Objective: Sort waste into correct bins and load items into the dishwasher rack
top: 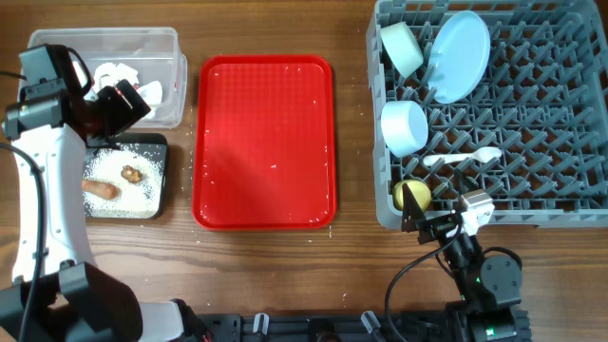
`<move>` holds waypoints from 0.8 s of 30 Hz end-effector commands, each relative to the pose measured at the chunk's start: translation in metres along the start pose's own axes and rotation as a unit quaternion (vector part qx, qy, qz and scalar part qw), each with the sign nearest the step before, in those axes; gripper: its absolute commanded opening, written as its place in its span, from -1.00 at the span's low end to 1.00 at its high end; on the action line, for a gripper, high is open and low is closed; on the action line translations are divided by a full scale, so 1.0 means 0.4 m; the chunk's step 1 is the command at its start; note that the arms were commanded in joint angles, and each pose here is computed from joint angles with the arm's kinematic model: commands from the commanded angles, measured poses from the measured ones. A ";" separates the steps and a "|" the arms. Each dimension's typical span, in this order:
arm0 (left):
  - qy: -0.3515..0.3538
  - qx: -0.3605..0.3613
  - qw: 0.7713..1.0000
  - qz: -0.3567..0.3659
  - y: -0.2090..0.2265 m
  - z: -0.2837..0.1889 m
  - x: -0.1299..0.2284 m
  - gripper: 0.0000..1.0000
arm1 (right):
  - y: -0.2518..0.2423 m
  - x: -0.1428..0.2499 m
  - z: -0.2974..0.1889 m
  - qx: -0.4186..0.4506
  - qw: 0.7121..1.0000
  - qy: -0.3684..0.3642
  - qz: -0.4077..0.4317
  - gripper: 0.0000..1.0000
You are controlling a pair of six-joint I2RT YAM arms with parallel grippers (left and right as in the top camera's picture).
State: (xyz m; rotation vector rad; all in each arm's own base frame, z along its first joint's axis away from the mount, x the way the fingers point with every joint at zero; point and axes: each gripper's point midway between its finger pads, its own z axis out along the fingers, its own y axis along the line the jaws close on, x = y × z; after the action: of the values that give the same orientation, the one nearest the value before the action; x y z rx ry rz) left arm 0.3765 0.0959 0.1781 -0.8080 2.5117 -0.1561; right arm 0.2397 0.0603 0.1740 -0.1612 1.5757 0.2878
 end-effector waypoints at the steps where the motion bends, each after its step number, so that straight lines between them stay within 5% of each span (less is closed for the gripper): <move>1: -0.088 0.075 0.991 0.068 -0.127 -0.089 0.000 1.00 | -0.009 -0.005 -0.001 0.010 1.000 -0.005 -0.001 1.00; 5: -0.187 0.136 0.967 0.111 -0.169 -0.154 0.051 1.00 | -0.009 -0.005 -0.001 0.010 1.000 -0.005 -0.001 1.00; 14: -0.285 0.208 0.926 0.132 -0.081 -0.151 0.274 1.00 | -0.009 -0.005 -0.001 0.010 1.000 -0.005 -0.001 0.99; 24: -0.402 0.211 0.879 0.145 -0.013 -0.156 0.343 1.00 | -0.009 -0.005 -0.001 0.010 1.000 -0.005 -0.001 1.00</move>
State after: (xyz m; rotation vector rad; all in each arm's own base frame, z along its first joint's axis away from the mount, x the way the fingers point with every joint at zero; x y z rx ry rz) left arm 0.2570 0.0072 0.1814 -0.2360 1.7194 -0.2428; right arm 0.2397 0.0603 0.1740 -0.1612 1.5757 0.2878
